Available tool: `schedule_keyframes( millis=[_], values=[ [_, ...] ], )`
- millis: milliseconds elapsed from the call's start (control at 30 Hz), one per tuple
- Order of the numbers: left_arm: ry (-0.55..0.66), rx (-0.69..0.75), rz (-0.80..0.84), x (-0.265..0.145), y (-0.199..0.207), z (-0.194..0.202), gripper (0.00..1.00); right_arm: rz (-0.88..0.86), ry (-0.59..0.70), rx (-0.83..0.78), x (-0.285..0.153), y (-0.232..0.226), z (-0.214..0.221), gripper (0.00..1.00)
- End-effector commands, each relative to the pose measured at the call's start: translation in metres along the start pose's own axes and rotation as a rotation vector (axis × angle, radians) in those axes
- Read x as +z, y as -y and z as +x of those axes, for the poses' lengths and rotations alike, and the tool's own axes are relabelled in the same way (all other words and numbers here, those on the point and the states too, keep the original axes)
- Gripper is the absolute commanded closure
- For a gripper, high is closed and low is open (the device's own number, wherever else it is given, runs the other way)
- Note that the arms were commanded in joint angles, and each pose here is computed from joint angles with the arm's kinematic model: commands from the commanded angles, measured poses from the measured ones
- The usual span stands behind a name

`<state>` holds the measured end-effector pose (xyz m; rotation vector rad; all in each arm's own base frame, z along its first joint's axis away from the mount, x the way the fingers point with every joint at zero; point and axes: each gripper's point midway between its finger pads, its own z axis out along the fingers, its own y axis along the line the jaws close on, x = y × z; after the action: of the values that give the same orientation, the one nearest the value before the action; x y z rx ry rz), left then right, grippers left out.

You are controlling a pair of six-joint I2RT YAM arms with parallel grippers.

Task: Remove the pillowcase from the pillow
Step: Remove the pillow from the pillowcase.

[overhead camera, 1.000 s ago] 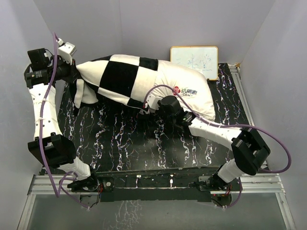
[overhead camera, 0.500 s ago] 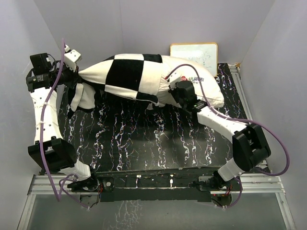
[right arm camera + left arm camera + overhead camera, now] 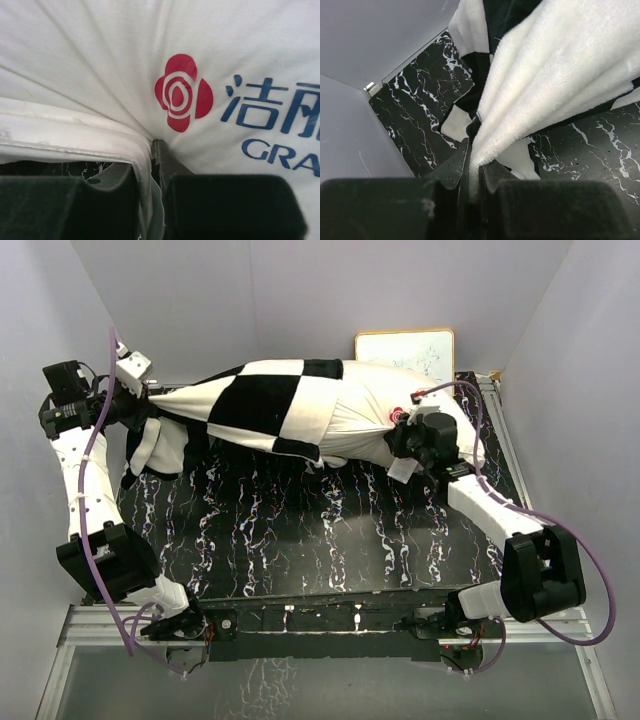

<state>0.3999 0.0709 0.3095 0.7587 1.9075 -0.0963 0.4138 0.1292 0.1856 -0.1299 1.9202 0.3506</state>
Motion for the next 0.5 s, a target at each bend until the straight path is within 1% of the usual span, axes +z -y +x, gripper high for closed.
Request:
schedule_keyframes(
  millis=[0,100,200,233,300,467],
  values=[
    [-0.102,0.201,-0.526,-0.072,-0.130,0.007,1.00,0.610,-0.074,0.217,-0.053,0.159,0.048,0.91],
    [-0.109,0.174,-0.599,-0.081,-0.160,0.013,1.00,0.664,-0.051,0.299,-0.069,0.181,0.054,0.92],
    [-0.095,0.135,-0.640,-0.088,-0.183,0.009,1.00,0.685,-0.031,0.326,-0.075,0.184,0.054,0.92],
    [-0.084,0.136,-0.657,-0.091,-0.190,0.002,1.00,0.688,-0.023,0.350,-0.077,0.186,0.054,0.92],
    [-0.071,0.135,-0.676,-0.091,-0.200,-0.002,1.00,0.694,-0.003,0.414,-0.082,0.191,0.055,0.92],
    [-0.051,0.150,-0.734,-0.095,-0.221,-0.011,1.00,0.708,0.025,0.501,-0.089,0.198,0.054,0.92]
  ],
)
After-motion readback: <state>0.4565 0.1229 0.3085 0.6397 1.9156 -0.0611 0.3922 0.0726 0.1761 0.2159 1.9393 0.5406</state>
